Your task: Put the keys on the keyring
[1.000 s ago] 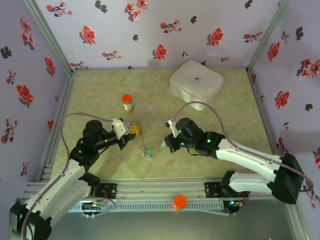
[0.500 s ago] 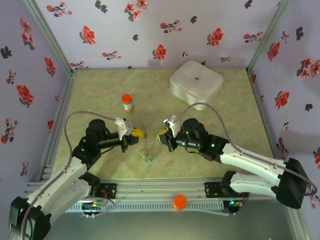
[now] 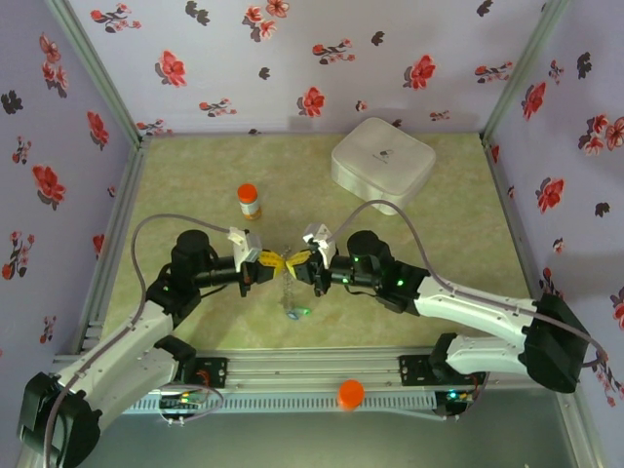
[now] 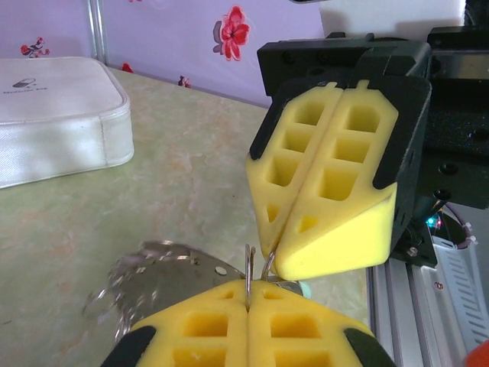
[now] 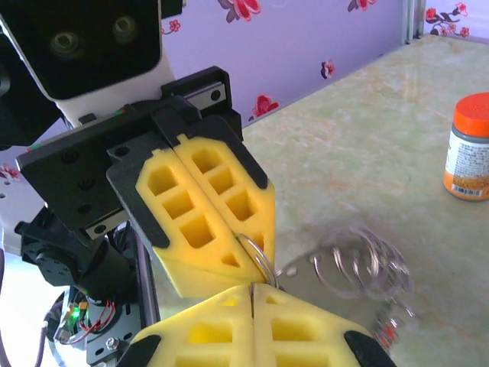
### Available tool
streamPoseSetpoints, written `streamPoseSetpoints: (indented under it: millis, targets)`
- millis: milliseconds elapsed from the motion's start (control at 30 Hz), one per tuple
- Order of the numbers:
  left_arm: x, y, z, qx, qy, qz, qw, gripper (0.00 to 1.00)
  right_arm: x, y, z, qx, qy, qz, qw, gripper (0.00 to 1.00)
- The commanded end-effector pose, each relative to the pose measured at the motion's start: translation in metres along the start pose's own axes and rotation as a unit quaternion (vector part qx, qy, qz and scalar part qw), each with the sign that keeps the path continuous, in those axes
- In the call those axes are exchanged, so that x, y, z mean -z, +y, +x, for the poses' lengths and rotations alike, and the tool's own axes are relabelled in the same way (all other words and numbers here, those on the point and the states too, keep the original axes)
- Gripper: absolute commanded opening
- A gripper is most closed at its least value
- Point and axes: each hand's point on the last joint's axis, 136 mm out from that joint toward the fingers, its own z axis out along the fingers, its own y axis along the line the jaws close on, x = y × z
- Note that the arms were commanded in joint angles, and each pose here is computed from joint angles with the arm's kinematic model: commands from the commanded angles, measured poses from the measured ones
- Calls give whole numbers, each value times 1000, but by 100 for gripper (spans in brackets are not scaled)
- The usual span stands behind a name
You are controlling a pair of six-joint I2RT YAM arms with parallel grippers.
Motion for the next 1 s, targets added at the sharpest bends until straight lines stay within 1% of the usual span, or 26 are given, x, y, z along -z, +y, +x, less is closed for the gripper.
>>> streamPoseSetpoints:
  millis: [0, 233, 500, 633, 767, 967]
  targets:
    - [1, -9, -12, -17, -21, 20, 999, 0, -1, 10, -19, 25, -35, -12, 999, 0]
    - [1, -9, -11, -15, -18, 20, 1000, 0, 5, 4, -24, 35, -47, 13, 998, 0]
    - [1, -9, -10, -18, -15, 20, 1000, 0, 12, -1, -19, 63, -31, 37, 997, 0]
    - [0, -8, -9, -16, -13, 20, 1000, 0, 10, 2, -19, 69, -24, 35, 997, 0]
    - [0, -8, -9, -16, -14, 20, 1000, 0, 6, 7, -21, 67, -31, 22, 997, 0]
    - [0, -8, -10, -16, -15, 20, 1000, 0, 3, 8, -26, 66, -46, 22, 997, 0]
